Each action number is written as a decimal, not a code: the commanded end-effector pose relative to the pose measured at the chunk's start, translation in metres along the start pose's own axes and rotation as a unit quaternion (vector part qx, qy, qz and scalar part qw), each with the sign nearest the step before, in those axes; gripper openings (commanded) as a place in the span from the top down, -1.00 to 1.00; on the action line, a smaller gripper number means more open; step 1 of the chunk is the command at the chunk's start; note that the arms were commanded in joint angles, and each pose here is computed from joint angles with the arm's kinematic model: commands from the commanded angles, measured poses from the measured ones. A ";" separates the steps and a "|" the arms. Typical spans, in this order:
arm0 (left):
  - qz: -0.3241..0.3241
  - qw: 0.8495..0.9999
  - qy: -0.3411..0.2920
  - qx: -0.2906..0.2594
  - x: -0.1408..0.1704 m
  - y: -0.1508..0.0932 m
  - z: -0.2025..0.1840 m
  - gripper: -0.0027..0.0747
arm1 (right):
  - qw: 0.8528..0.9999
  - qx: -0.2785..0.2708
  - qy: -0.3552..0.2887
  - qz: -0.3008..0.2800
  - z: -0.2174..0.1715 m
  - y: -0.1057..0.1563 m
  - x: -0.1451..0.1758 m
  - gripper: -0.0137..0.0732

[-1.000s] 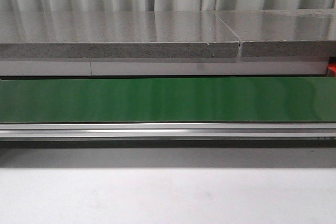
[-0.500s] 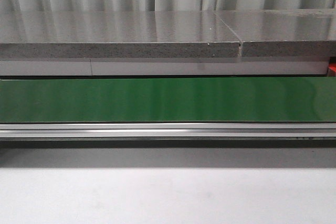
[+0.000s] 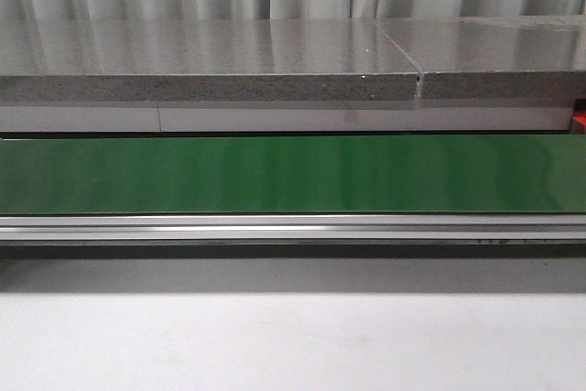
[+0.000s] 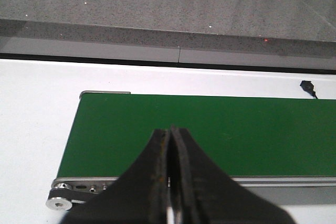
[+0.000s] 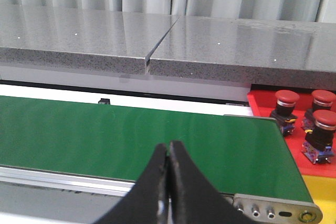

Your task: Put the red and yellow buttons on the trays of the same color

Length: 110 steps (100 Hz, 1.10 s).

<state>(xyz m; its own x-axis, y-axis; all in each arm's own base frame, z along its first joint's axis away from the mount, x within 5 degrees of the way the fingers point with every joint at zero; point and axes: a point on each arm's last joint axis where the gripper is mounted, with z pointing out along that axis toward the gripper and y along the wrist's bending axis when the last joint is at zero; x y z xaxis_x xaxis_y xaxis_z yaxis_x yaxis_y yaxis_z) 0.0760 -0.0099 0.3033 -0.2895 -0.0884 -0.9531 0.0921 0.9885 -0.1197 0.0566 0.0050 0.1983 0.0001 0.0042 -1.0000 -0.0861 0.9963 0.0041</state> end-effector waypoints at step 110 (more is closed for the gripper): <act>0.030 0.975 -0.221 0.019 0.087 0.011 0.011 0.98 | 0.998 0.000 -0.059 -0.005 -0.003 0.000 -0.014 0.84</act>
<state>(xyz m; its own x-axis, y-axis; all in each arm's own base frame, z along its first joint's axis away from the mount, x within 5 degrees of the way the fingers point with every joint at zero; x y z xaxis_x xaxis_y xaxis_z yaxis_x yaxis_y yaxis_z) 0.0661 -0.0076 0.2146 0.0520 -0.0731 -0.9960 0.1173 0.9909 -0.0666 0.0566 0.0050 0.1983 0.0001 0.0042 -1.0000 -0.0861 0.9963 0.0041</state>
